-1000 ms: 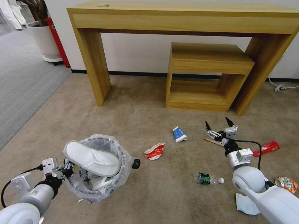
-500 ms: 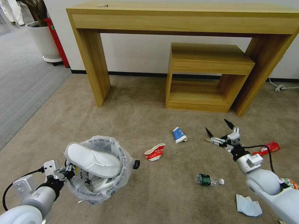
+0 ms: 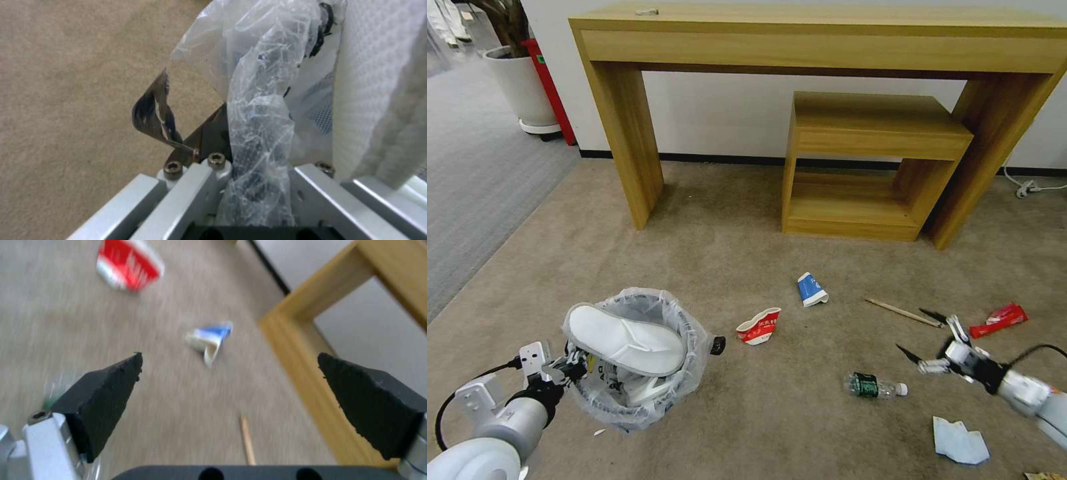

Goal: Pick up the trash bin and place the garbage on the floor into it.

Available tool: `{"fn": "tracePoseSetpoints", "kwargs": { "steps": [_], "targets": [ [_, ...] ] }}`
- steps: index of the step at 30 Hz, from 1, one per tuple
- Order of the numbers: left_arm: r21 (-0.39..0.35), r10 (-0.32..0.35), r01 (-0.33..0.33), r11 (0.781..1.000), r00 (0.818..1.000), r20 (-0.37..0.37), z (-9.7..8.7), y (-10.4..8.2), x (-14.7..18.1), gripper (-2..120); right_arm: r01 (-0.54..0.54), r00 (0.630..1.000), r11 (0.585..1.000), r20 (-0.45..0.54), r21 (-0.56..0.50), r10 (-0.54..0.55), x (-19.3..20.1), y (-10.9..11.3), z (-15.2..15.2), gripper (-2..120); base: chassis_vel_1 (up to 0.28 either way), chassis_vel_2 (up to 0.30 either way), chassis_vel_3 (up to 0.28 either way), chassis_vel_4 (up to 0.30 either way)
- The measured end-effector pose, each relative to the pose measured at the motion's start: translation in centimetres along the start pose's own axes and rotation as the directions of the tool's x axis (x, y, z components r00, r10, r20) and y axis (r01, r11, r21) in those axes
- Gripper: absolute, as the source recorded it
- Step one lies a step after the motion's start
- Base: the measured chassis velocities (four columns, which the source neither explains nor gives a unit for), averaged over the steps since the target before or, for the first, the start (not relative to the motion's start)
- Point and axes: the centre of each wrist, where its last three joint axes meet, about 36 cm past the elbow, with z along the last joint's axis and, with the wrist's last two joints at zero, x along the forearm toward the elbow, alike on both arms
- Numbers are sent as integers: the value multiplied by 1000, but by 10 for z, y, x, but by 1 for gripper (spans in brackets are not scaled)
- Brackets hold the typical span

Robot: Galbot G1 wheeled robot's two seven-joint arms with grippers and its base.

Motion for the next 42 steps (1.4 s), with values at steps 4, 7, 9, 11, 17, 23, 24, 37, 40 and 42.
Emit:
{"fn": "tracePoseSetpoints", "kwargs": {
  "steps": [4,7,9,11,17,23,24,37,40,42],
  "targets": [
    [2,3,-3,1000,1000,0,1,-1,-3,1,36,998,999,-61,16,-35,10,12,23,100,0,0,0,0],
    [2,6,-6,1000,1000,-1,2,-1,-3,1,50,995,999,-83,8,-49,10,20,33,100,0,0,0,0],
    [1,7,-7,1000,1000,-2,2,-1,-3,1,65,991,997,-117,-29,-68,-4,46,53,100,0,0,0,0],
    [0,6,-6,1000,1000,-2,2,0,-3,1,72,990,997,-120,-39,-76,-15,55,59,100,0,0,0,0],
    [-3,4,-4,1000,1000,1,1,1,0,1,89,989,993,-115,-78,-98,-41,79,67,100,0,0,0,0],
    [-9,3,-3,1000,1000,7,-2,2,2,1,110,986,988,-115,-106,-122,-60,95,72,100,0,0,0,0],
    [-7,4,-4,1000,1000,9,-2,2,2,1,115,985,987,-115,-111,-128,-63,96,73,100,0,0,0,0],
    [-7,6,-6,1000,1000,17,-2,0,5,1,141,975,978,-149,-154,-164,-90,117,87,96,0,0,0,0],
    [-3,4,-4,1000,1000,17,-1,0,6,1,139,973,976,-161,-169,-167,-97,123,91,82,0,0,0,0],
    [-3,4,-4,1000,1000,18,0,0,6,1,139,972,975,-162,-172,-167,-99,124,91,78,0,0,0,0]
  ]
}}
